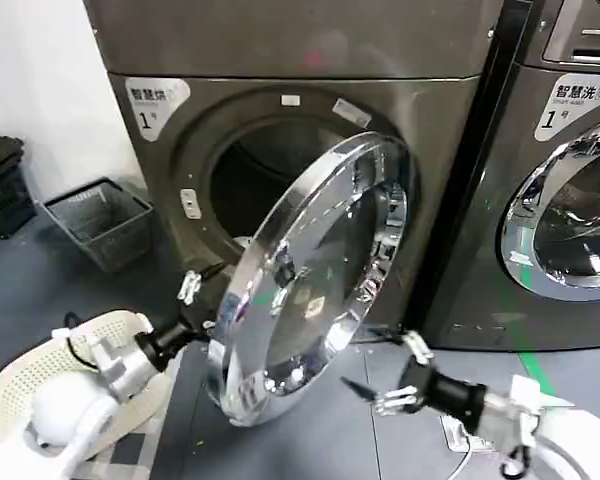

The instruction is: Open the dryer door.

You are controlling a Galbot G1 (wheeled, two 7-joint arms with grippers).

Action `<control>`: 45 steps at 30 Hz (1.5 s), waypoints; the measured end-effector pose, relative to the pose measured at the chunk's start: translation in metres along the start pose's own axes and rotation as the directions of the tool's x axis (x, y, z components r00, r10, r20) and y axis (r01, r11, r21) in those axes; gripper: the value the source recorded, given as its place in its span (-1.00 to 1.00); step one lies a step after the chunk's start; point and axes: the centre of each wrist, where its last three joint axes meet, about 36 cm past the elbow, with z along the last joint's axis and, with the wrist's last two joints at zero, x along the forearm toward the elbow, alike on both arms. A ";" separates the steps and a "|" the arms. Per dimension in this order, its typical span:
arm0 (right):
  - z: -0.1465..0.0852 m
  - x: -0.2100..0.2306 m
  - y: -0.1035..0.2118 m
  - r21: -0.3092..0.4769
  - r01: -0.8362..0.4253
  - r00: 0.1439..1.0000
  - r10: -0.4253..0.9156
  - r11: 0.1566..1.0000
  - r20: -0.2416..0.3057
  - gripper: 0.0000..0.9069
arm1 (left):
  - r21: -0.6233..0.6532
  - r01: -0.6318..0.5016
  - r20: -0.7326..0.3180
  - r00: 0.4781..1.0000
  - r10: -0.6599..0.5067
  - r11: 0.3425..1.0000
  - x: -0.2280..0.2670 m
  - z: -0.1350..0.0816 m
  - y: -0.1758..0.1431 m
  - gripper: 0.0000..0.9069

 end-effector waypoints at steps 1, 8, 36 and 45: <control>0.000 0.010 0.002 0.008 -0.040 0.999 0.040 0.999 0.005 1.00 | 0.004 -0.009 0.003 1.000 0.009 1.000 -0.003 0.000 -0.001 1.00; 0.022 0.087 0.017 0.054 -0.394 0.918 0.396 0.918 -0.032 1.00 | 0.021 -0.072 0.024 0.997 0.072 0.997 -0.025 0.002 -0.011 1.00; 0.066 0.324 0.063 0.278 -0.874 -0.444 0.887 -0.398 -0.128 1.00 | 0.036 -0.277 0.092 0.958 0.273 0.960 -0.154 0.018 -0.060 1.00; 0.062 0.377 0.079 0.349 -0.723 -0.651 0.756 -0.596 -0.059 1.00 | 0.027 -0.341 0.122 0.934 0.335 0.940 -0.208 0.014 -0.081 1.00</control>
